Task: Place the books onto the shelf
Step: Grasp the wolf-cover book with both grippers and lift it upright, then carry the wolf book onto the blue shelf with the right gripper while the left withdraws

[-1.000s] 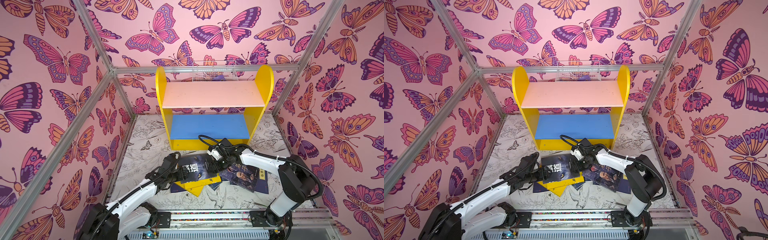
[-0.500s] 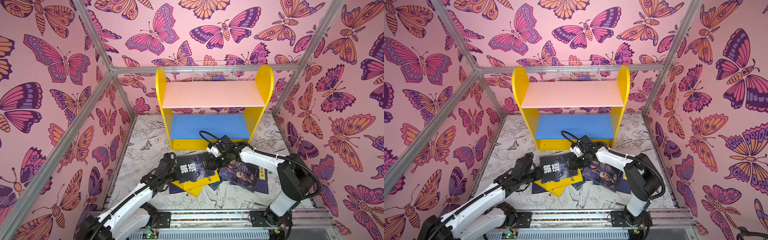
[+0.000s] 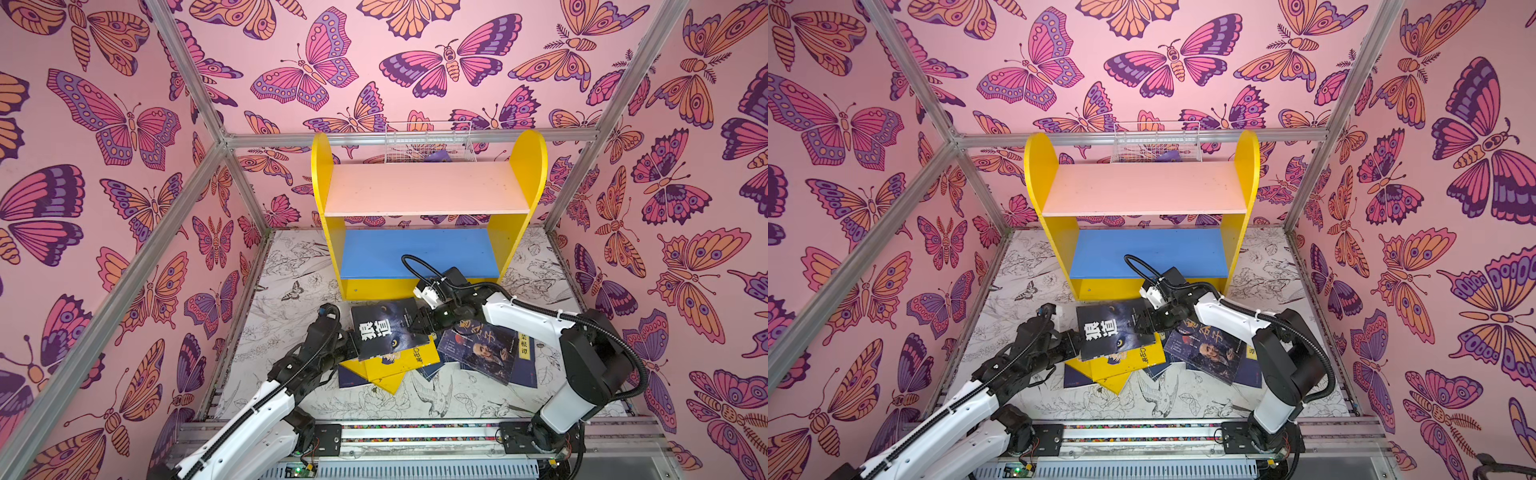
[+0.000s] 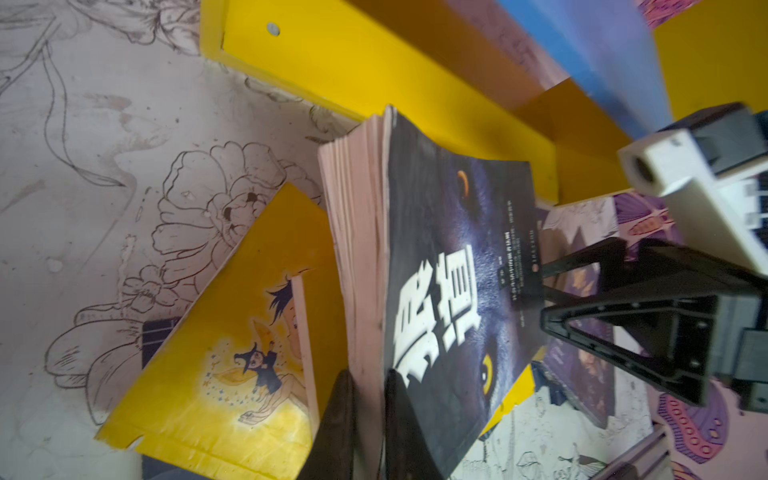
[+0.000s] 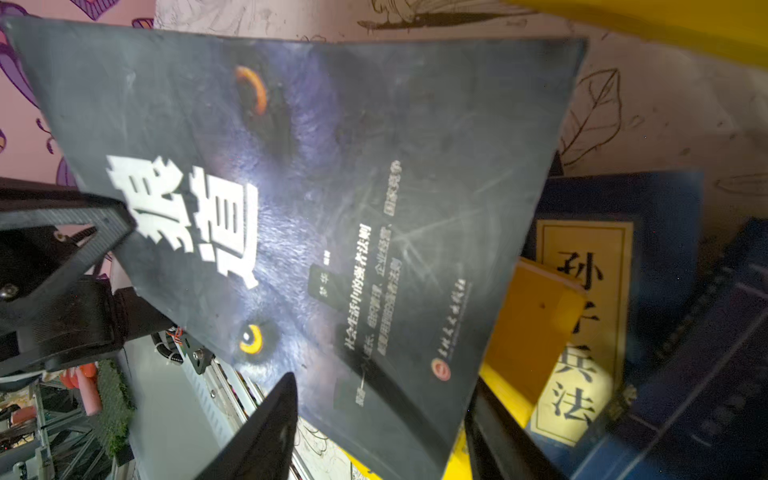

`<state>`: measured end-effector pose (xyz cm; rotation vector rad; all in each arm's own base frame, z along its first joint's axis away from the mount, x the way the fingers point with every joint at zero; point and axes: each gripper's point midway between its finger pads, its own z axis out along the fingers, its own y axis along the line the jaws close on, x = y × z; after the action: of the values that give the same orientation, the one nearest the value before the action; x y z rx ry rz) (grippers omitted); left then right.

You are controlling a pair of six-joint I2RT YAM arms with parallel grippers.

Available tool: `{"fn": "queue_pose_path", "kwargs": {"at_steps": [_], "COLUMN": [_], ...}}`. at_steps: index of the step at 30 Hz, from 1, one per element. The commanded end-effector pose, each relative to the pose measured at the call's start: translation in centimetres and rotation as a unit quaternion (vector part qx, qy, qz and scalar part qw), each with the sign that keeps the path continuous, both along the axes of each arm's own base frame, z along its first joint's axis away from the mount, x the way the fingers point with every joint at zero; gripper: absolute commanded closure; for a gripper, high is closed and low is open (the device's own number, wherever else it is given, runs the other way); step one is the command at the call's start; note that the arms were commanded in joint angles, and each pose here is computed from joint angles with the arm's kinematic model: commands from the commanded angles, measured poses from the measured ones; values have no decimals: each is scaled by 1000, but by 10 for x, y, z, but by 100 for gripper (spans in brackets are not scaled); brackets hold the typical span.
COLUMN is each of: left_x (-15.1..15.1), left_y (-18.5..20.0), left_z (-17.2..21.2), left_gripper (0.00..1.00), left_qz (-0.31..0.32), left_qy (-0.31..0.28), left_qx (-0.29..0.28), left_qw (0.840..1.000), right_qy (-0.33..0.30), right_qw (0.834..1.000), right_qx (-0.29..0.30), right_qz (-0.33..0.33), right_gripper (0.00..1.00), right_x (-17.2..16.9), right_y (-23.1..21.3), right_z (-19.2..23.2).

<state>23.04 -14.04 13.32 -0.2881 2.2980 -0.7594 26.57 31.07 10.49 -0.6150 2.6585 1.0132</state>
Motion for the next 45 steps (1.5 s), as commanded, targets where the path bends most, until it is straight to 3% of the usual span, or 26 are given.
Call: {"fn": "queue_pose_path", "kwargs": {"at_steps": [1,6,12,17,25,34,40,45], "left_x": [9,4,-5,-10,-10,-1,7,15], "left_y": [-11,-7,-4,-7,-14,-16,-14,-9], "left_z": [51,98,134,152,165,172,166,148], "left_gripper": [100,100,100,100,100,100,100,97], "left_qz": [10,8,-10,-27,-42,-34,-18,9], "left_qy": [-88,-180,-257,-288,-303,-321,-320,-291], "left_qx": [-94,-148,-162,-184,-200,-212,-204,-190], "left_qw": [992,972,953,939,931,923,925,938], "right_qy": [-18,-21,-27,-24,-32,-32,-53,-73], "right_qw": [995,989,982,971,953,932,923,923], "right_qx": [97,147,188,228,295,360,381,376], "right_qz": [23,5,-17,-68,-68,-38,-20,-23], "right_gripper": [34,28,27,27,30,46,72,89], "right_x": [-1,4,7,24,32,21,9,6], "right_y": [17,1,-11,-30,-25,-19,-18,-21], "right_z": [44,63,83,93,120,151,171,181]}}
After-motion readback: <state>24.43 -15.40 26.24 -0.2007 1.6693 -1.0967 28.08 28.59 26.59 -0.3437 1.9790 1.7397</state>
